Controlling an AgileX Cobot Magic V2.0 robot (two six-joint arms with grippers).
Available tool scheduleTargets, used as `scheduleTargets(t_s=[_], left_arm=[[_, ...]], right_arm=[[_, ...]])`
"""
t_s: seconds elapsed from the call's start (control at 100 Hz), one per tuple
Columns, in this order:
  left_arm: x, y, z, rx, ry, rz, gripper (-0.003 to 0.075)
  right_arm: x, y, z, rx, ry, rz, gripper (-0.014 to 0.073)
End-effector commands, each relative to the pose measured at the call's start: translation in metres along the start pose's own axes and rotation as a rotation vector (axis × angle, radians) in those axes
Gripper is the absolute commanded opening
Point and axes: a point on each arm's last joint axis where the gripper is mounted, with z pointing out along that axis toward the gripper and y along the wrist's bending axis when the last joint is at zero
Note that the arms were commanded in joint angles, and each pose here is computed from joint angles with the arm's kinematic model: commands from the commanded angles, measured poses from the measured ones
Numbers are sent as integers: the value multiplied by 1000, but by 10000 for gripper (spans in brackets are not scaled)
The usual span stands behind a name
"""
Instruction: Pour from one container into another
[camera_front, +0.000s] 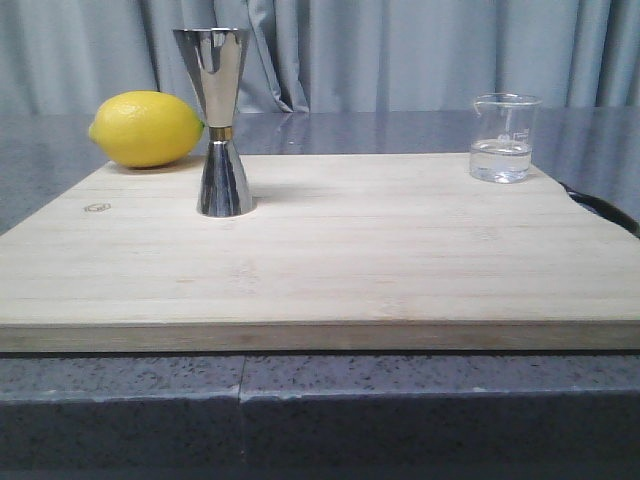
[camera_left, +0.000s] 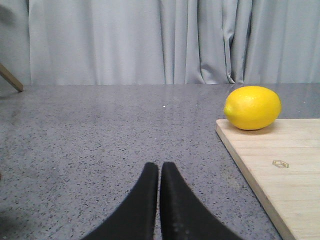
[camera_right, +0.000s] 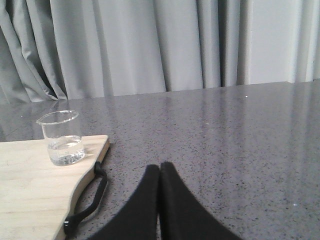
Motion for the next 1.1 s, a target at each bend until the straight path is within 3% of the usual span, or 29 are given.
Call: scheduleTargets(t_s=[0.0, 0.93, 1.09], left_arm=[[-7, -1, -2, 7, -100, -6, -19], [-10, -1, -3, 10, -137, -6, -19], [-20, -1, -4, 13, -182, -75, -19]], right_arm=[[0, 1, -1, -10, -77, -14, -71], [-1, 1, -2, -13, -96, -14, -71], [-6, 1, -2, -14, -112, -12, -71]])
